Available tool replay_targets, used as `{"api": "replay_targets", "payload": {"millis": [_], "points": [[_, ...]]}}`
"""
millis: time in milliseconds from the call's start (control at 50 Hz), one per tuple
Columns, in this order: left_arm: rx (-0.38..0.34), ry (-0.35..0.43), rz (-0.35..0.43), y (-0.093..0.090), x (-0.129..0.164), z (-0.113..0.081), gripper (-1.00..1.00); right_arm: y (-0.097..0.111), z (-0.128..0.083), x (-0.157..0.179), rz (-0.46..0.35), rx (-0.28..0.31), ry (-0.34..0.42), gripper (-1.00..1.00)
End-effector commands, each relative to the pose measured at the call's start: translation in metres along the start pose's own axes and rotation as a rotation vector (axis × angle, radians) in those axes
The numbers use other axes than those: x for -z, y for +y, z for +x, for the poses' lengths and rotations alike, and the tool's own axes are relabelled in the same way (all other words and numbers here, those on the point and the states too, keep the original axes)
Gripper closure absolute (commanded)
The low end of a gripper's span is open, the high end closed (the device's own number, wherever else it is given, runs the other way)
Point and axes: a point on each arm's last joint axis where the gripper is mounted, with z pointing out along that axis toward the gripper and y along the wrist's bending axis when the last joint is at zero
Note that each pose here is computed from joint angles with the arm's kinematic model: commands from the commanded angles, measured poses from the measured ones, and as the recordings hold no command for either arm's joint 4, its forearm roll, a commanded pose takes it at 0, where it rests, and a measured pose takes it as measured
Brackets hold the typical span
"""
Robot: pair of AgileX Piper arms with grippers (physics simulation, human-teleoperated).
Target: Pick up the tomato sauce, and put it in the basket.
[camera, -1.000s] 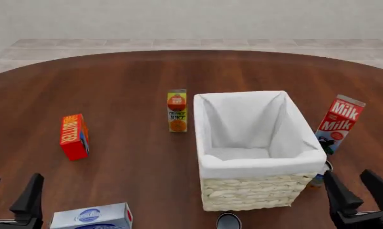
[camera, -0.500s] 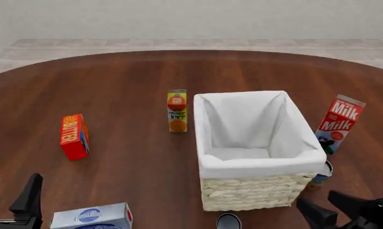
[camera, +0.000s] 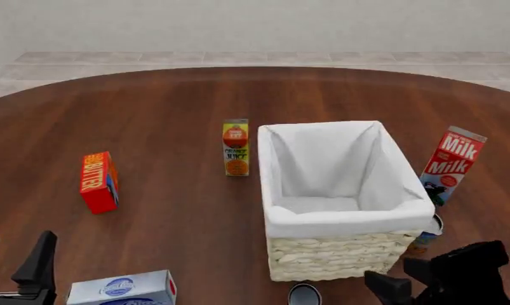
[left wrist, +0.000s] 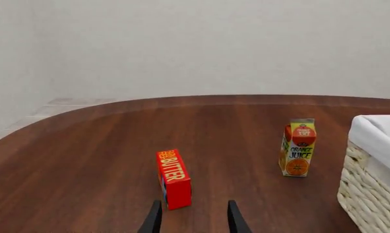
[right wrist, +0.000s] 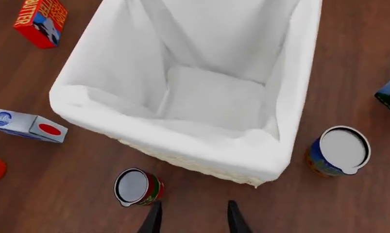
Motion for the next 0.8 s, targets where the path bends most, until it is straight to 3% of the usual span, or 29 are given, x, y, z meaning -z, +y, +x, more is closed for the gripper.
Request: {"api": "replay_targets", "payload": {"millis": [20, 320, 800], "points": [[0.001, -0.001, 0.001, 0.000, 0.000, 0.000, -1.00, 0.010, -0.003, -0.020, -0.048, 0.016, 0.047, -1.00], [0.001, 0.000, 0.001, 0.000, 0.000, 0.000, -1.00, 0.025, 0.008, -0.042, -0.128, -0.015, 0.101, -1.00], [0.000, 0.000, 0.001, 0.000, 0.000, 0.000, -1.00, 0.037, 0.011, -0.050, -0.173, -0.016, 0.140, -1.00]]}}
